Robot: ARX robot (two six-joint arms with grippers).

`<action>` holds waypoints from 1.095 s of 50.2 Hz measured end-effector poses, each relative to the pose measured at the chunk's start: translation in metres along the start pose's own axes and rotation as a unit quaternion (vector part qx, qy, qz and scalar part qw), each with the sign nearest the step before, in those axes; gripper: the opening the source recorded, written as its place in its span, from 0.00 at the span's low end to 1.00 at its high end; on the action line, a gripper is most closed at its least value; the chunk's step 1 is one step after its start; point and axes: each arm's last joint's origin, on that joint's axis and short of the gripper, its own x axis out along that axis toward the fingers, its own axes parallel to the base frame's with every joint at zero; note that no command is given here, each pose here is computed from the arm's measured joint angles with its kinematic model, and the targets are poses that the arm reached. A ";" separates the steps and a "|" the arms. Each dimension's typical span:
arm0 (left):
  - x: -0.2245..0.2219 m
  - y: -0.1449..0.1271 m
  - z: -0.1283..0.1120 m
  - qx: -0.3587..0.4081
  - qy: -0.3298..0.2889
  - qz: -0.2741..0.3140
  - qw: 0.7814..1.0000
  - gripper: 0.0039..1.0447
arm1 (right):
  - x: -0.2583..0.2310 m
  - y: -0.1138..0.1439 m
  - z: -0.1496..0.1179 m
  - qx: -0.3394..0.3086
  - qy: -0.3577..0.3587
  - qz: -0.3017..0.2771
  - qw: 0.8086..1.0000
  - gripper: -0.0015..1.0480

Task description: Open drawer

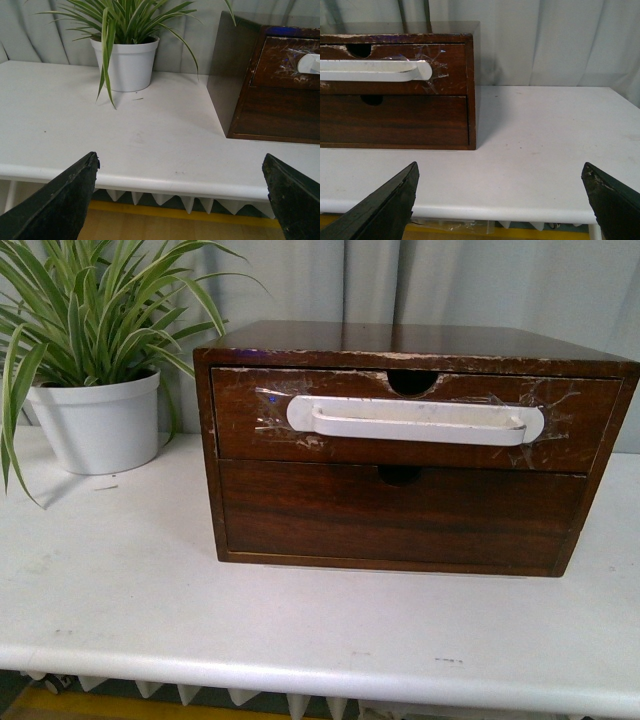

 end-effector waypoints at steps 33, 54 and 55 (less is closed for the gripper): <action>0.028 -0.009 0.024 0.033 0.070 0.091 0.993 0.94 | 0.021 0.006 0.032 -0.022 0.109 0.132 0.985 0.91; 0.121 -0.041 0.088 0.262 0.099 -0.238 0.930 0.94 | 0.095 0.015 0.105 -0.221 0.144 0.240 0.934 0.91; 0.126 -0.044 0.091 0.267 0.099 -0.251 0.925 0.94 | 0.096 0.015 0.106 -0.222 0.145 0.242 0.933 0.91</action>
